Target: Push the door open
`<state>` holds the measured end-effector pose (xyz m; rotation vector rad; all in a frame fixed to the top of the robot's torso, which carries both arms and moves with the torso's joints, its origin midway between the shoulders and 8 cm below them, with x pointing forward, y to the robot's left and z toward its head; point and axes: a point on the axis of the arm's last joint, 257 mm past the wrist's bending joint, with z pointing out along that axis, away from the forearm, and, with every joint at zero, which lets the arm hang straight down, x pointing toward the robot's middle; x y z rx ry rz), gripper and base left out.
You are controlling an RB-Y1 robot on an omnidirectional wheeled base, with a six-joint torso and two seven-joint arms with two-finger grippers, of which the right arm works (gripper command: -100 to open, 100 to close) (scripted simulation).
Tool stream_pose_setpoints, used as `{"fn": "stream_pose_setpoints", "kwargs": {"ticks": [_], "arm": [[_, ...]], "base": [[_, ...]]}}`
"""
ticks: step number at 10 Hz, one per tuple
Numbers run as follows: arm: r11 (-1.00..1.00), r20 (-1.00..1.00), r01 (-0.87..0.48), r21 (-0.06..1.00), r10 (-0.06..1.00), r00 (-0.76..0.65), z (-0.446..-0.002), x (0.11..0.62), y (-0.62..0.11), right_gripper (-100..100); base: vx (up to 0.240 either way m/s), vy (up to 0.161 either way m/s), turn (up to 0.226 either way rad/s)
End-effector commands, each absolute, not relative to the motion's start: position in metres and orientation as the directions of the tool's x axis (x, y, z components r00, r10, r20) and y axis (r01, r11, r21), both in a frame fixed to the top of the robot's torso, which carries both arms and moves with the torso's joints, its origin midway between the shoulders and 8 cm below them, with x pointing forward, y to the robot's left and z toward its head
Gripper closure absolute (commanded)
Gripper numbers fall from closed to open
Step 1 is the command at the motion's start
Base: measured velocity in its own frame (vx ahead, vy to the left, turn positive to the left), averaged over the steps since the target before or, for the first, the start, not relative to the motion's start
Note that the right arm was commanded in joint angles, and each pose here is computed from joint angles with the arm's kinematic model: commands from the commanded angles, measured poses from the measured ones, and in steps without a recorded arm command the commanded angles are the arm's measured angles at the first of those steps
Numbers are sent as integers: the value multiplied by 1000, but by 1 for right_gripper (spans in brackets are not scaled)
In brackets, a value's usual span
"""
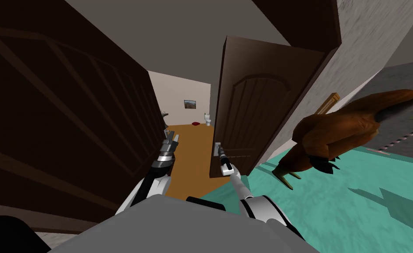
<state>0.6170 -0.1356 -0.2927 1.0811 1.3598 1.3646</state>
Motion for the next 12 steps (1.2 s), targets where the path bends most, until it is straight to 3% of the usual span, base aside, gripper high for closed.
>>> {"fn": "stream_pose_setpoints", "kwargs": {"ticks": [1, 5, 12], "arm": [[9, -11, -9, 1000, 977, -213, -296, 616, -136, 100], [14, -15, -4, 1000, 980, -200, -298, 616, -144, 100], [20, -20, -5, 1000, 990, -142, -297, 620, -177, 100]], "base": [[-26, -5, 1], [12, 10, -11], [148, 80, -38]]}}
